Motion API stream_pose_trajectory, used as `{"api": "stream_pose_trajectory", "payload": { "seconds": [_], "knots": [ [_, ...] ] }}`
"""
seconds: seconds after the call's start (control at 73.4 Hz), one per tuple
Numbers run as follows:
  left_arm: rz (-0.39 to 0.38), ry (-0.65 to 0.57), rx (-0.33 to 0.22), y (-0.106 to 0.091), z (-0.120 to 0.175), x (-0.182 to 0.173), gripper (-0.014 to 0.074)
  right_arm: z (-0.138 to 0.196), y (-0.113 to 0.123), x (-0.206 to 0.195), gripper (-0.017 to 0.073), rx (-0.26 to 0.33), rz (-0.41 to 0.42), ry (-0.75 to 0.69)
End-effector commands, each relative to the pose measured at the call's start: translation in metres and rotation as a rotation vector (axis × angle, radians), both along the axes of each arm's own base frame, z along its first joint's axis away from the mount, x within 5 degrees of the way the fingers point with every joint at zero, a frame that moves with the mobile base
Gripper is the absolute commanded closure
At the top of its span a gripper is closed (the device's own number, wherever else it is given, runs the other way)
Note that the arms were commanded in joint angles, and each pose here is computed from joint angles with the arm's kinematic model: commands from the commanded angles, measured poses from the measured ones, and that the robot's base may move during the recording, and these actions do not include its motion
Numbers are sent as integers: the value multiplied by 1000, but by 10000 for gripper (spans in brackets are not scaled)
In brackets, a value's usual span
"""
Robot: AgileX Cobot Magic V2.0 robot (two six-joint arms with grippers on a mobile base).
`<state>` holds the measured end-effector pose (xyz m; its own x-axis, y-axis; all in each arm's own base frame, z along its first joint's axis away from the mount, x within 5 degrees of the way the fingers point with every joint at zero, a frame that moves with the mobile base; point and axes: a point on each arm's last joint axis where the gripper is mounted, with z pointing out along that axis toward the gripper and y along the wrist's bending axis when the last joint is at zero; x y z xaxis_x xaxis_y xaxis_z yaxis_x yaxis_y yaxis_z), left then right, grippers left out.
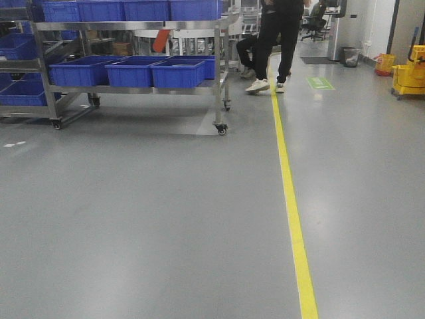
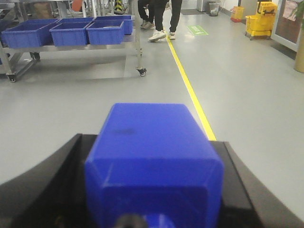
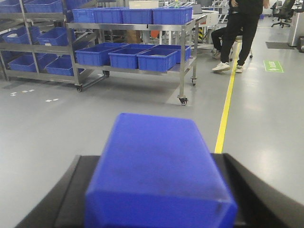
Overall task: Pick and sort blue part to right shelf
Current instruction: 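Drive the base away from the steel table holding both blocks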
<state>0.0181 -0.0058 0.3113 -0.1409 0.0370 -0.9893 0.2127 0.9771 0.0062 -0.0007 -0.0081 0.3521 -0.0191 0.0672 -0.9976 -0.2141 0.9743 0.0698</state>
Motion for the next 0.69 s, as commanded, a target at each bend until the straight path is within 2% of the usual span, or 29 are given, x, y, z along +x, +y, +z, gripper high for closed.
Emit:
{"api": "stream_pose_trajectory", "payload": {
  "seconds": [0.0,0.681],
  "knots": [
    [-4,-104,-21,0,17,1,386,17,0,0,330,7,-1,-102],
    [-4,-104,-21,0,17,1,386,17,0,0,330,7,-1,-102]
  ]
}}
